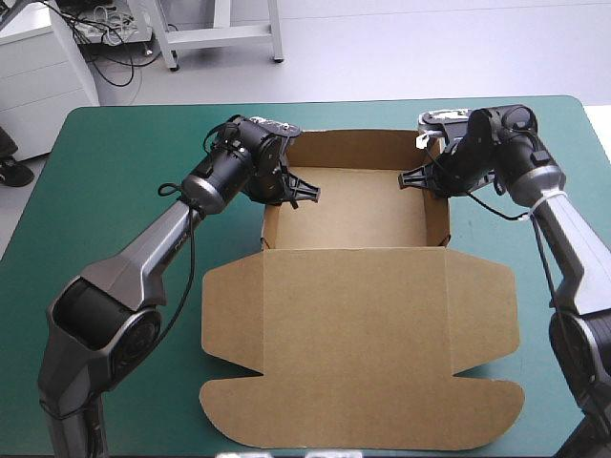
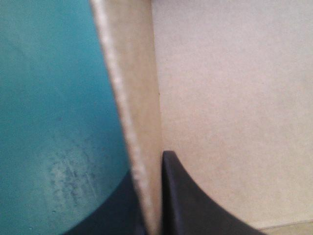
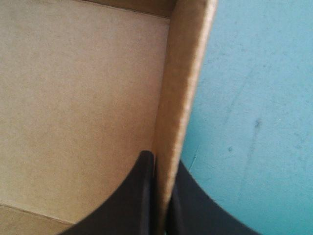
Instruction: Fold the box
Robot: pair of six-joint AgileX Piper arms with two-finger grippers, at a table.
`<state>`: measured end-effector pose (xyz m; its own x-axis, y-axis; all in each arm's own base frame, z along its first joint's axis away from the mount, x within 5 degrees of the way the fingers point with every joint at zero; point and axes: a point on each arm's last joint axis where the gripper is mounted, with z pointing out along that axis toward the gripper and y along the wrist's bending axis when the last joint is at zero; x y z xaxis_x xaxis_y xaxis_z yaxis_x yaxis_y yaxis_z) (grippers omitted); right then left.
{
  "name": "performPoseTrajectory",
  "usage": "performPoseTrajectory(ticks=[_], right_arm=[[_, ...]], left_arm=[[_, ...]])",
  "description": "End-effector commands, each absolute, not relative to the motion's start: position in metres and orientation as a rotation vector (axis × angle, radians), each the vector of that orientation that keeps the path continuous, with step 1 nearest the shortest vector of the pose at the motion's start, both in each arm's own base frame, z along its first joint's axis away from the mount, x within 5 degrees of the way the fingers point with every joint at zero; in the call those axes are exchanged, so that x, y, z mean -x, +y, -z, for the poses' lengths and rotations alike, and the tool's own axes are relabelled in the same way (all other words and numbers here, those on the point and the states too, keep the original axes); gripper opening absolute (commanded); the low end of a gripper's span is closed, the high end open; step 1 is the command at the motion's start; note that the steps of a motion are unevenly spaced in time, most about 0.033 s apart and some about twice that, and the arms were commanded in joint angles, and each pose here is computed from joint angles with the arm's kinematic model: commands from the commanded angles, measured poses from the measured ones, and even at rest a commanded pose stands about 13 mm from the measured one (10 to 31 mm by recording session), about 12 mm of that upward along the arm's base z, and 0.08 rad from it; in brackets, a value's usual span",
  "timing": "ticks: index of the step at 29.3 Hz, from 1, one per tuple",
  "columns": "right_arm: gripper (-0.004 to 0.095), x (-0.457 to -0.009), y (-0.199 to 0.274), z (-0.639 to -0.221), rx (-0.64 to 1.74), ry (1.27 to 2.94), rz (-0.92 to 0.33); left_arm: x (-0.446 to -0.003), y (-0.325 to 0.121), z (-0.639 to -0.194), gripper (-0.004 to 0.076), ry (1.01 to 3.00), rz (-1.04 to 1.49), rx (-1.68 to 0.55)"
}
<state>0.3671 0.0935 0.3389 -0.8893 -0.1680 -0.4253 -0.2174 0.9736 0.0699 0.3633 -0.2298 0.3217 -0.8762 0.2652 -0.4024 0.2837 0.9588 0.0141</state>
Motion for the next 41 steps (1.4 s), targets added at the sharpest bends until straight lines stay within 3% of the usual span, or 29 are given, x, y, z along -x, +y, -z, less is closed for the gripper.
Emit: performPoseTrajectory(ticks=[1,23,25,27,30,34,37,41], right_arm=[[-0.0018,-0.361,0.100,-0.356,0.356,2.643,-0.242],[-0.0018,-0.387,0.107,-0.302,0.363,2.789,-0.232],[-0.0017,-0.387,0.107,-0.298,0.366,2.814,-0.227],[0.0001,-0.386,0.107,-0.296,0.373,2.845,-0.223],[0.0122,-0.383,0.106,-0.295,0.379,2.874,-0.221],[0.0422,-0.381,0.107,-0.300,0.376,2.862,-0.241],[0.0648,-0.380,0.106,-0.304,0.375,2.851,-0.242],[0.0814,-0.378,0.106,-0.309,0.356,2.842,-0.246]], left_arm=[[-0.371,-0.224,-0.336,-0.0008,2.637,0.180,-0.456],[-0.389,-0.224,-0.287,-0.0007,2.799,0.143,-0.474],[-0.387,-0.225,-0.287,0.0017,2.810,0.152,-0.486],[-0.385,-0.225,-0.286,0.0109,2.831,0.170,-0.496],[-0.384,-0.224,-0.286,0.0325,2.845,0.155,-0.500],[-0.383,-0.223,-0.294,0.0551,2.837,0.173,-0.419],[-0.384,-0.223,-0.304,0.0590,2.809,0.190,-0.404],[-0.382,-0.223,-0.317,0.0590,2.772,0.212,-0.399]])
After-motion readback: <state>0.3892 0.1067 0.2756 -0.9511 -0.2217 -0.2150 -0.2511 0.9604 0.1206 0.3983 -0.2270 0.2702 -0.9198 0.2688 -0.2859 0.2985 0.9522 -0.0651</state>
